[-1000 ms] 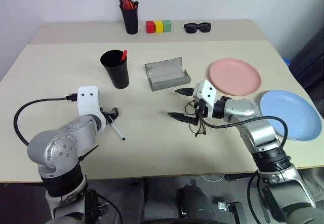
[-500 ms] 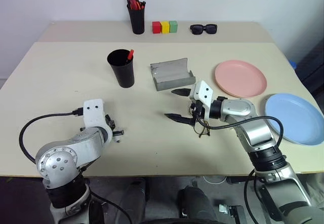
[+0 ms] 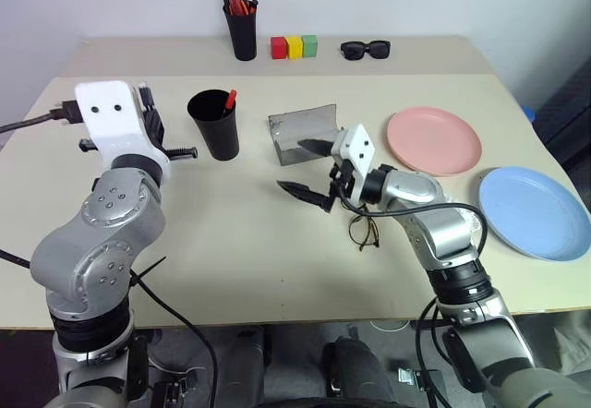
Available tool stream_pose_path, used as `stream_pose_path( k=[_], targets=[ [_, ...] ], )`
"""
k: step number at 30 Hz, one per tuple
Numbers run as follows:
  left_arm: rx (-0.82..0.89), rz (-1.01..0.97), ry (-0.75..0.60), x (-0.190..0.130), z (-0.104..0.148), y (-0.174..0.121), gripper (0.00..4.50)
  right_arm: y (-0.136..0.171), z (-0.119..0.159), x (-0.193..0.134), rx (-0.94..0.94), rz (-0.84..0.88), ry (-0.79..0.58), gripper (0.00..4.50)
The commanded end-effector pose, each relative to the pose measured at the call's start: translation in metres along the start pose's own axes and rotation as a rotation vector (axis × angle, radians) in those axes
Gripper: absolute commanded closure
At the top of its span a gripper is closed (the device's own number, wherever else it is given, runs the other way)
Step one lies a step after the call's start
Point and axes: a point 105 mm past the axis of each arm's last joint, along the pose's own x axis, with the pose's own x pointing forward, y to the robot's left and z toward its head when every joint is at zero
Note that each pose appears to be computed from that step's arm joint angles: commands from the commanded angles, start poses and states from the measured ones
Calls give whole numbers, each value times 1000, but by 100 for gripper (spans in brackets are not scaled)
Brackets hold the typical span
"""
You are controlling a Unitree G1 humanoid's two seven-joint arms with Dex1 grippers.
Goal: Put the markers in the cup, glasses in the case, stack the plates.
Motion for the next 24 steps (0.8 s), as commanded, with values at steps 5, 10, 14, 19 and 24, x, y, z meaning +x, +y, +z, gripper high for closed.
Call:
stream_pose_path(
  k=[5, 10, 14, 19, 24],
  targets=[
    [24, 72, -384, 43, 43, -5, 447, -11, 16, 46, 33, -246, -106, 0],
    [31, 10, -484, 57, 43, -23, 447, 6, 19, 59, 56, -242, -143, 0],
    [4, -25, -496, 65, 28, -35, 447, 14, 21, 63, 73, -240, -159, 0],
    [3, -38, -487, 70, 13, -44, 447, 17, 21, 63, 78, -240, -165, 0],
    [-27, -48, -446, 72, -3, -50, 447, 15, 20, 61, 79, -249, -160, 0]
  ],
)
